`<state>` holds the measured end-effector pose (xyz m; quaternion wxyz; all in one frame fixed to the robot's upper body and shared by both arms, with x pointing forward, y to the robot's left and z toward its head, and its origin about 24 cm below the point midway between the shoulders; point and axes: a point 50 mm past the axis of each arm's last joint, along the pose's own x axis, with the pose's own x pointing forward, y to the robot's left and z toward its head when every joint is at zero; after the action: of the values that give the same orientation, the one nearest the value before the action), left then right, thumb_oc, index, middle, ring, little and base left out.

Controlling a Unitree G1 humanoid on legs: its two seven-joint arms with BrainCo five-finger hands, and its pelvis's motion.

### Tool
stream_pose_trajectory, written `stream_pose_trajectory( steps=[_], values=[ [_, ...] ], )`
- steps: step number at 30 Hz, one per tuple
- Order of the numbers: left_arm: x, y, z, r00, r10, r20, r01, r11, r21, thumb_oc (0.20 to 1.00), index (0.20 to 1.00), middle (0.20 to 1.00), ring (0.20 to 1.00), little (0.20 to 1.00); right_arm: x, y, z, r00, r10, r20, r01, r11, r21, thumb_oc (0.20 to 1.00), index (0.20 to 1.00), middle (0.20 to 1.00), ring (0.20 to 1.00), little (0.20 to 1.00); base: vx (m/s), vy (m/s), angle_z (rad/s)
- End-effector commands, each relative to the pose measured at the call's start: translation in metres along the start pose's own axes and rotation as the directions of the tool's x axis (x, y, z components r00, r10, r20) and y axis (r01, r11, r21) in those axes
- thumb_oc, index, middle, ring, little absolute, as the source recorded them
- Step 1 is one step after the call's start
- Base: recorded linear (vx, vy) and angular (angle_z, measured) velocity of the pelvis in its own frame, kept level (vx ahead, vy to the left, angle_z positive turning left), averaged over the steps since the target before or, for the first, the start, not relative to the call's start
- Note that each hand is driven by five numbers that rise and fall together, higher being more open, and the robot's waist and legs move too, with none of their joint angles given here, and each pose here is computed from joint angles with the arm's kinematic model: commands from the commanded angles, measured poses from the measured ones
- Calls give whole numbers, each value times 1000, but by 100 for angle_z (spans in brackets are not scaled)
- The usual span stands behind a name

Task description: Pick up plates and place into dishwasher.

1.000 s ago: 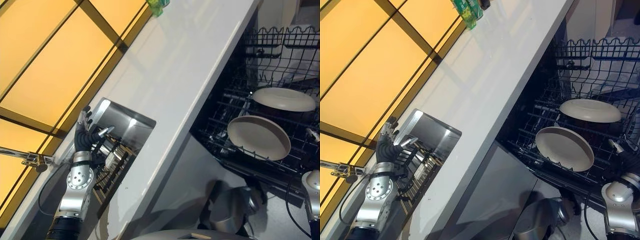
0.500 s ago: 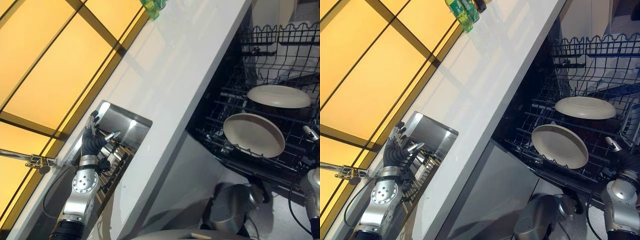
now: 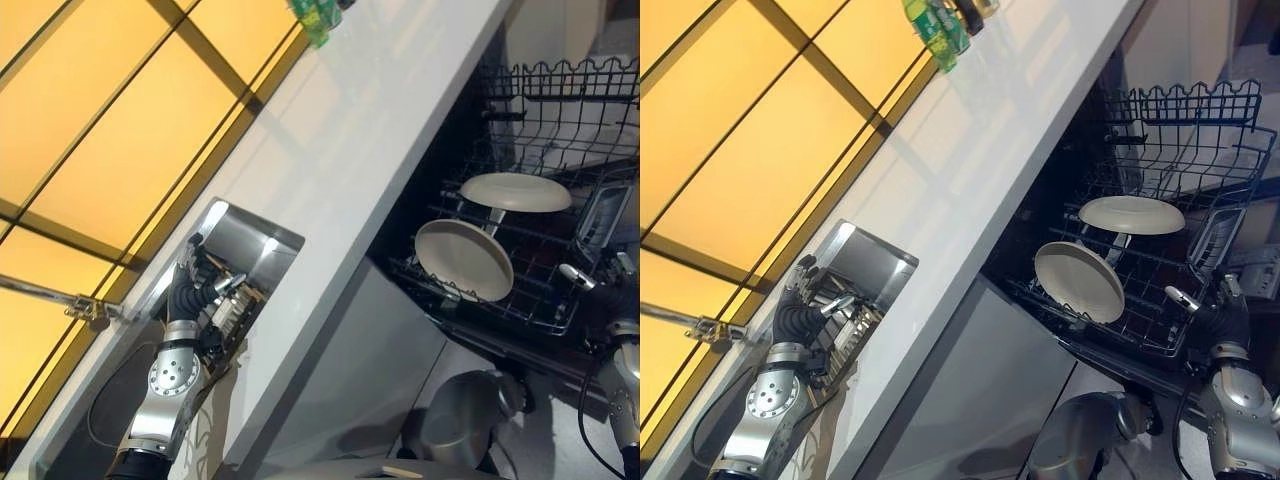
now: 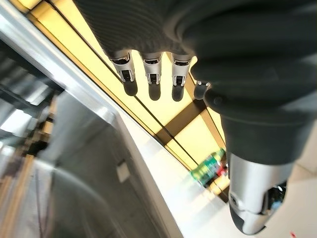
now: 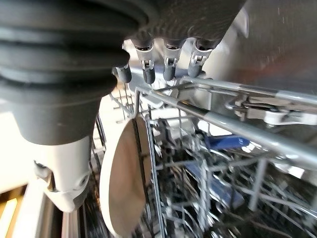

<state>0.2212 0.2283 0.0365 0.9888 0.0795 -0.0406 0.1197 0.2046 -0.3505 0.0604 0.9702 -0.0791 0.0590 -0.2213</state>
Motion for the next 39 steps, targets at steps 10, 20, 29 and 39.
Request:
stream_pose_trajectory(
  steps=[10,20,29,39],
  values=[
    [-6,15,-4,1000,4,-11,-4,999,46,1000,1000,1000,1000,1000,-23,115,-16,884,463,-61,-454,883,117,1000,1000,1000,1000,1000,117,56,15],
    [0,11,-3,998,-65,-7,65,996,64,1000,1000,1000,1000,1000,-6,154,-20,867,486,-112,-457,864,212,1000,1000,1000,1000,1000,43,28,8],
    [4,5,3,998,-63,20,62,997,37,1000,1000,1000,1000,1000,13,167,0,880,475,-17,-452,847,280,1000,1000,1000,1000,1000,3,42,5],
    [7,-3,3,998,-63,12,64,998,-12,1000,1000,1000,1000,1000,50,165,45,914,403,40,-403,894,197,1000,1000,1000,1000,1000,-26,168,12]
  ],
)
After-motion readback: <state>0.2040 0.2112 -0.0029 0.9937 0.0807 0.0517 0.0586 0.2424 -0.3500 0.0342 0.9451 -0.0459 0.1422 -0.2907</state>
